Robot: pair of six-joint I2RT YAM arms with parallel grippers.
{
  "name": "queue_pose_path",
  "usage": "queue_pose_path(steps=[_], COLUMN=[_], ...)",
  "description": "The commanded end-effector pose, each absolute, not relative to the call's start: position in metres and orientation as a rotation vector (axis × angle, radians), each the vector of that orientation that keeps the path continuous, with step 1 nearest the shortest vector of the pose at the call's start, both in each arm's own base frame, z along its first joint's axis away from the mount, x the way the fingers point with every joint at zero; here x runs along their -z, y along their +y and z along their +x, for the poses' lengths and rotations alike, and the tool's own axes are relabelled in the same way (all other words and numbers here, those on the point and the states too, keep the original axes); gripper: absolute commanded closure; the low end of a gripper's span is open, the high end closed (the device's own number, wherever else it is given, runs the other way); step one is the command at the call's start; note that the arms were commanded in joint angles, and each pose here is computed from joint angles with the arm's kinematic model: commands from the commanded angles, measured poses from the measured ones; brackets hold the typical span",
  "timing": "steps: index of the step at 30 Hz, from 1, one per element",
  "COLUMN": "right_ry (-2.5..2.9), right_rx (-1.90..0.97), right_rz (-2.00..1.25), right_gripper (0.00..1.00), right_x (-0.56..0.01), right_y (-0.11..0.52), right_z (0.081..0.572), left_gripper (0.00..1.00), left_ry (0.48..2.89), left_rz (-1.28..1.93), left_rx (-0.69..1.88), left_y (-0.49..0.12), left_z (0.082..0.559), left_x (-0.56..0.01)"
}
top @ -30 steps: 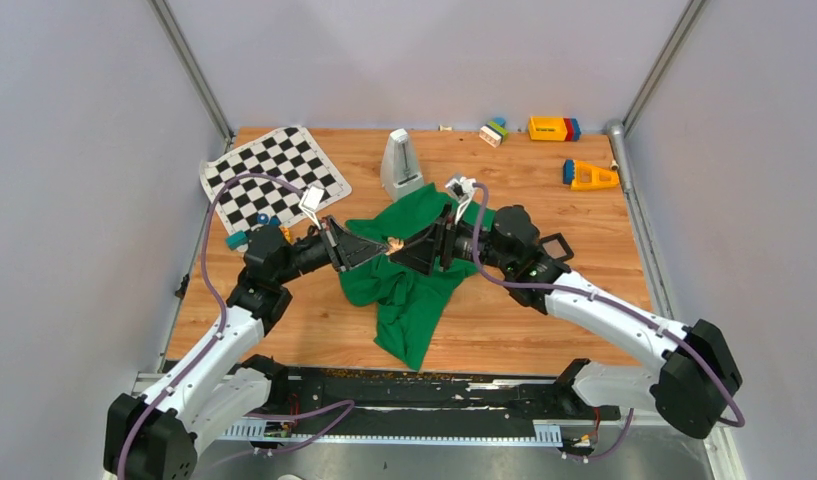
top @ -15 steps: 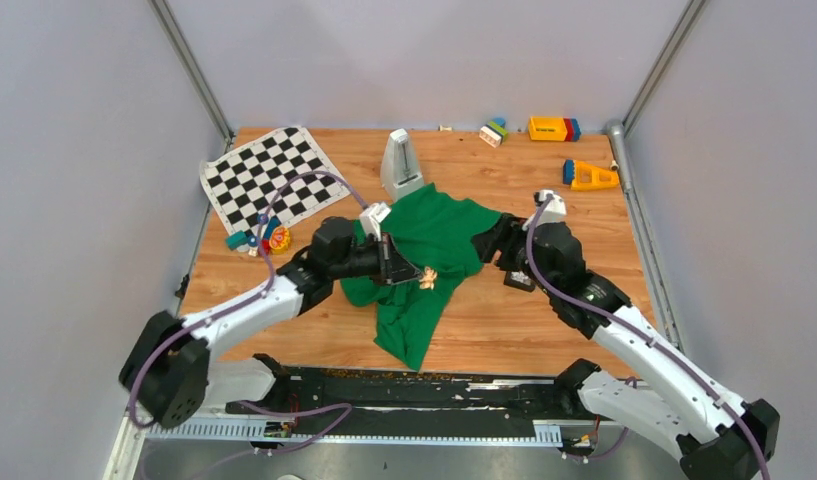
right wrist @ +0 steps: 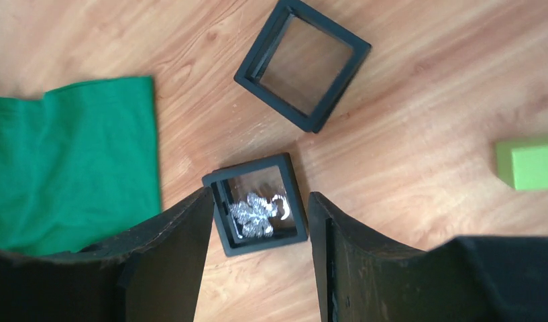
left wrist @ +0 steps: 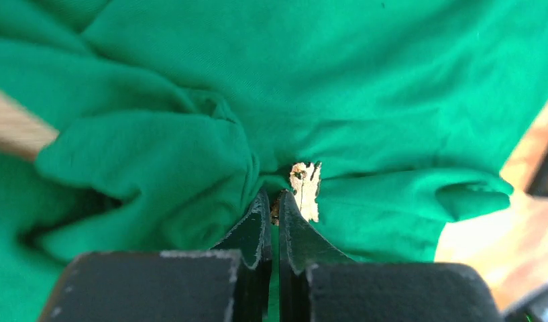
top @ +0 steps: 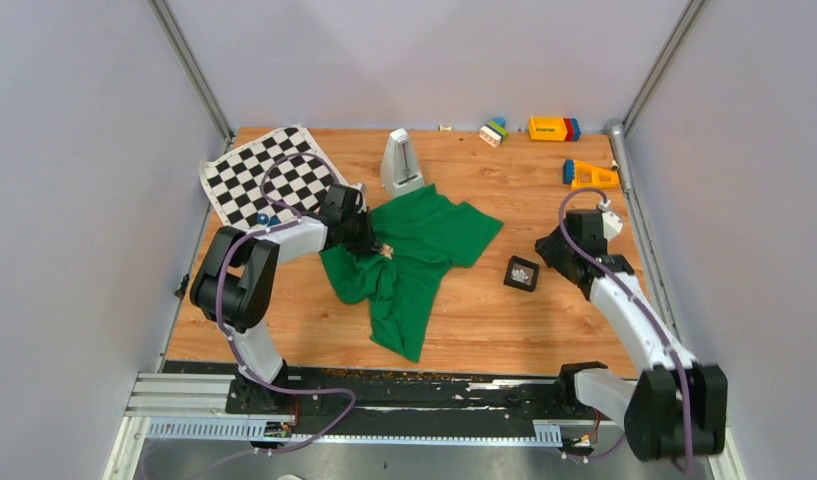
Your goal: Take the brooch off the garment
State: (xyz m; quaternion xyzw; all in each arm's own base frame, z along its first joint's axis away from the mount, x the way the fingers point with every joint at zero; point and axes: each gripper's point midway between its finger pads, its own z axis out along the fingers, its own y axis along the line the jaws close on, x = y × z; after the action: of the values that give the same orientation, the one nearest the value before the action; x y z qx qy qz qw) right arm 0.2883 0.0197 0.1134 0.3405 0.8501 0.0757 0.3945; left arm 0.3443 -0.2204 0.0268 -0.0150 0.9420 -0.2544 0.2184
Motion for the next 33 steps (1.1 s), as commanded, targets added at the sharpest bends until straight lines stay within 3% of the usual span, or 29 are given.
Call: queue_pose_path(steps=[1,8,13,17,24,27,33], right_ry=[2.212,2.298,2.322,2.319,2.369,2.399,2.434], right_rx=[-0.162,-0.101,0.005,-0.027,0.04,0.085,0.11], right_rz=[0.674,0.534,0.446,0.342,0.321,0.343,0.369], right_gripper=[0.46,0.48,0.49,0.39,0.44,0.53,0.56], right_x=[-0.131,-0.101,-0.092,-0.089,-0.073,-0.063,-0.049], right_y=[0.025,0.025,0.015,0.021,0.016,0.011,0.01], right_z=[0.337,0.359,0.368,0.369,0.372,0.372,0.376], left_gripper=[1.0,1.0,1.0,1.0,1.0,1.0,1.0], left_ry=[2.498,2.252,2.056,1.979,1.961,1.977,1.99], left_rz=[-0.172,0.07,0.182,0.193,0.217,0.229,0.234], left_rx=[0.281,0.542,0.564,0.571,0.607,0.624,0.645], left_y=[-0.157,-0.189,-0.199,-0.196,-0.201,-0.205,-0.21], left_z=[0.366,0.349,0.328,0.321,0.319,0.319,0.319], left_x=[-0.037,-0.096,-0.137,-0.152,-0.155,-0.151,-0.147])
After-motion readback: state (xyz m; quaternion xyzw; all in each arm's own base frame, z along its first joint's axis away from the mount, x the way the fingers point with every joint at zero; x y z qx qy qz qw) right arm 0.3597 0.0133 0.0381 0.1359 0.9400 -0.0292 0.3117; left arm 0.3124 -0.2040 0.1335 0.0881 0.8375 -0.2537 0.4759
